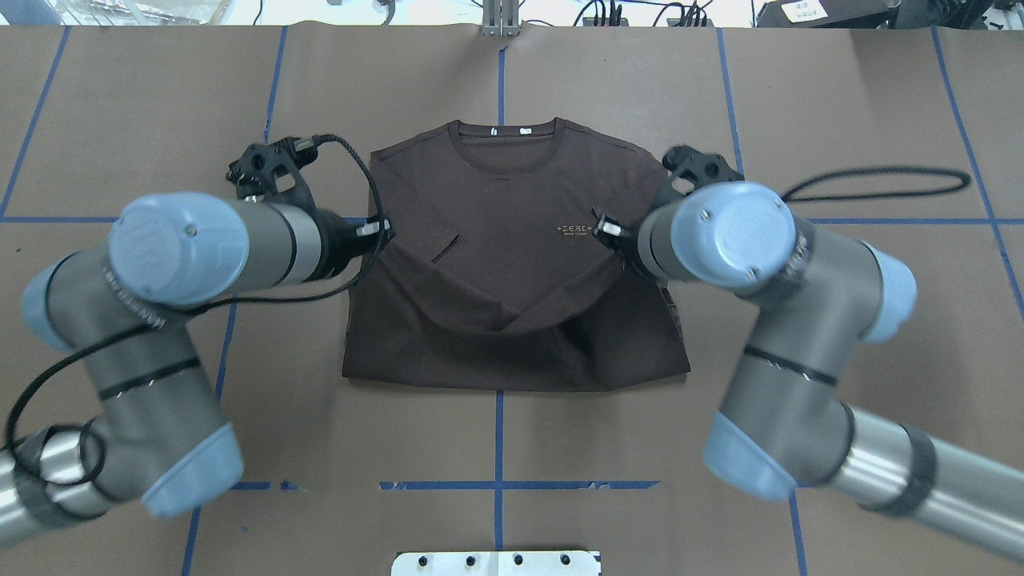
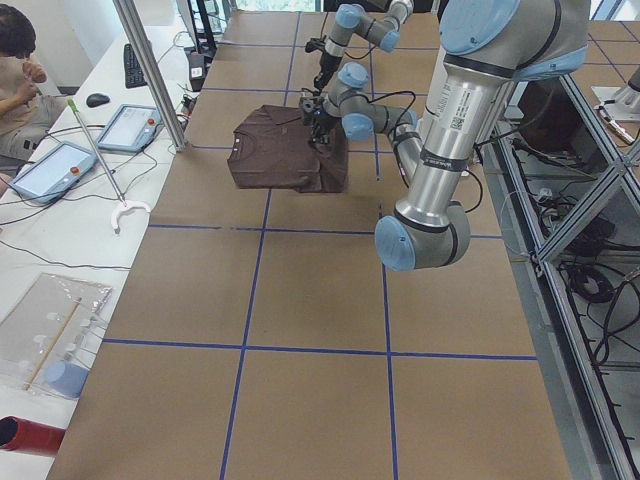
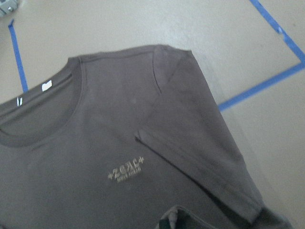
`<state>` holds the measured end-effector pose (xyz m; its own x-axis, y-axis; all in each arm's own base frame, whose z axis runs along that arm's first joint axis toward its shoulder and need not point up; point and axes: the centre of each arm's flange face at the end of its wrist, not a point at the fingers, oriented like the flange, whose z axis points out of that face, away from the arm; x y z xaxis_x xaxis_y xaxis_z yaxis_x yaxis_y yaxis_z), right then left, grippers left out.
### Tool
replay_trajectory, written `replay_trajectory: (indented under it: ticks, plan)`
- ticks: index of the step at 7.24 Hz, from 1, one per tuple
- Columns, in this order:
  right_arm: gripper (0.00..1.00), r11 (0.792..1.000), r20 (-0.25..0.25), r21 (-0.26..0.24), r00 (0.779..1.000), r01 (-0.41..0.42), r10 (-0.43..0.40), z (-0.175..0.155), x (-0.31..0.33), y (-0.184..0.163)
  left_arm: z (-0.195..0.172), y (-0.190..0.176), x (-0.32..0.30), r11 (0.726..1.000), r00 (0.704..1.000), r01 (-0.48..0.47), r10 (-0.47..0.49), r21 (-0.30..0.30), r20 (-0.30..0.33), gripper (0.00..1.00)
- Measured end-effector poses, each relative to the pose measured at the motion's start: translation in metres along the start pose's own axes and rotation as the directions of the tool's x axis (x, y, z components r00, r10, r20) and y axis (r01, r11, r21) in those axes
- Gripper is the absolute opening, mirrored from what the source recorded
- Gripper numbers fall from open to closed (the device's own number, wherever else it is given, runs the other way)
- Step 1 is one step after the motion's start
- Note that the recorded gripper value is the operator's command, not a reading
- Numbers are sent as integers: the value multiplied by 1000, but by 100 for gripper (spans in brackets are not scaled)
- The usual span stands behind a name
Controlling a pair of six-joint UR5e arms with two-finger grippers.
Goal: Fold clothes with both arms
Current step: 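Lift the hem with both grippers and fold it toward the collar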
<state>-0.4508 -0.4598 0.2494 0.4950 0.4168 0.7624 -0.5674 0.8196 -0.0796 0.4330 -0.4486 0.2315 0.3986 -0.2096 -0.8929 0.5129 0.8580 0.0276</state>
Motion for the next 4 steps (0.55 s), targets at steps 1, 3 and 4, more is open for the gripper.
replay_trajectory:
  ticks: [1,3,4]
  plan:
    - [0,1000,-14,26,1000,16,-16,31,-8,-41,28,-35,-2,999,1000,-25,25,45,15,0]
    - [0,996,-36,65,997,64,-61,94,-1,-123,83,-87,-7,992,994,-82,75,93,80,0]
    - [0,995,-52,72,996,72,-68,115,-5,-149,108,-102,-16,989,990,-106,96,105,99,0]
